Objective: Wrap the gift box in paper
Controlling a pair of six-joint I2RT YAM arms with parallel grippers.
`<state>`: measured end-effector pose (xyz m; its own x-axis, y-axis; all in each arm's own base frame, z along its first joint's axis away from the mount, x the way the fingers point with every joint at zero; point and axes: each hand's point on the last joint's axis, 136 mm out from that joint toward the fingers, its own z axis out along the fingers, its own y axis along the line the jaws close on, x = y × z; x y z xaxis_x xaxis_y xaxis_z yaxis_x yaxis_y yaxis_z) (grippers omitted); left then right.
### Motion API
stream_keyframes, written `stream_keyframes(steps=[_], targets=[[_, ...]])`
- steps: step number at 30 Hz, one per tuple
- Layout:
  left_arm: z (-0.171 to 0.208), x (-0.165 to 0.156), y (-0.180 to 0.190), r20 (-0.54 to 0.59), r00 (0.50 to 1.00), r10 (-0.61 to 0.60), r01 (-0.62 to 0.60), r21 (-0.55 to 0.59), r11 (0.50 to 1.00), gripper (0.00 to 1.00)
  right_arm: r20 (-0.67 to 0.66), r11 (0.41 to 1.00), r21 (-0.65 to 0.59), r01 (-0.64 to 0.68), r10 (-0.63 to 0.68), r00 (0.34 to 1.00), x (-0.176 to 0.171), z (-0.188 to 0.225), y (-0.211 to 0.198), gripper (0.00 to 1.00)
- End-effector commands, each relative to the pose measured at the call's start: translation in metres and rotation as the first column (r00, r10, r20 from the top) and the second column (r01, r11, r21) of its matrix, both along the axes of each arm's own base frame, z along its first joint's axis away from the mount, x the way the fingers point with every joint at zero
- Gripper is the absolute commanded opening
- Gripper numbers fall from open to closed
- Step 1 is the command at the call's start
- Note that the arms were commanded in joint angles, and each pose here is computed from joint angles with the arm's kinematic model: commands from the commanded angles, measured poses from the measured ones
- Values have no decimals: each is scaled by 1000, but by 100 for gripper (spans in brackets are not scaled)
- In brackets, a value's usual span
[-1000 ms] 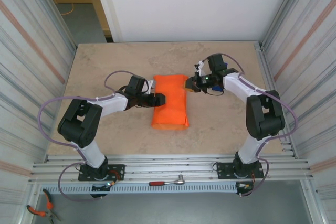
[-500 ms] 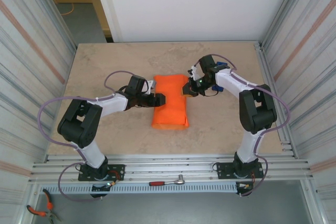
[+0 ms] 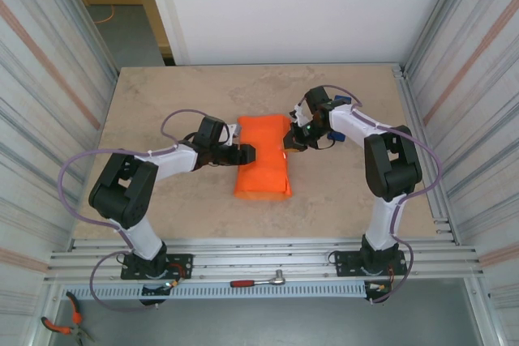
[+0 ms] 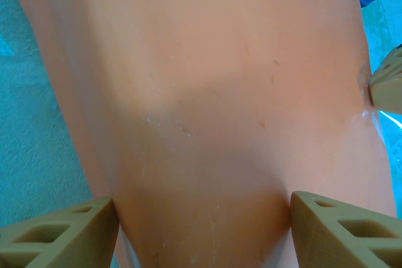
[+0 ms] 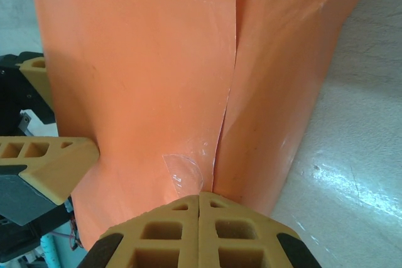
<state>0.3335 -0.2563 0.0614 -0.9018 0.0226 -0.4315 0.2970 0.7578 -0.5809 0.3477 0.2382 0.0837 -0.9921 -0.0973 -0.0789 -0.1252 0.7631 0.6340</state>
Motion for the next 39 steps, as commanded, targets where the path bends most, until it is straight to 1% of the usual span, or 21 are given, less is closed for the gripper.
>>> stream_keyframes(steps=[1, 4, 9, 12, 17, 28, 32, 39], targets=[[-64, -38, 31, -171, 984, 40, -5, 202, 979, 70, -6, 998, -66, -10, 9, 1000, -1, -13, -6, 0], [-65, -38, 31, -171, 985, 38, -3, 201, 979, 70, 7, 998, -60, -2, 3, 1000, 0, -7, -7, 1], [-66, -39, 32, -173, 984, 41, -5, 207, 978, 70, 29, 999, -52, 10, -8, 1000, 1, 4, -6, 12], [-66, -39, 33, -173, 984, 43, -6, 206, 978, 70, 38, 998, -51, 20, -18, 999, 2, 8, -7, 16], [-66, -41, 34, -175, 984, 45, -8, 210, 978, 70, 46, 998, -49, 31, -28, 999, 3, 10, -7, 20], [-68, -42, 35, -177, 983, 45, -6, 215, 977, 70, 40, 998, -55, 44, -42, 998, 0, 6, -9, 33], [-69, -42, 36, -181, 982, 48, -8, 217, 976, 70, 41, 997, -56, 46, -44, 998, 0, 6, -9, 35], [-68, -42, 35, -180, 982, 49, -10, 213, 977, 70, 80, 991, -108, 77, -69, 994, 2, 8, -21, 41]])
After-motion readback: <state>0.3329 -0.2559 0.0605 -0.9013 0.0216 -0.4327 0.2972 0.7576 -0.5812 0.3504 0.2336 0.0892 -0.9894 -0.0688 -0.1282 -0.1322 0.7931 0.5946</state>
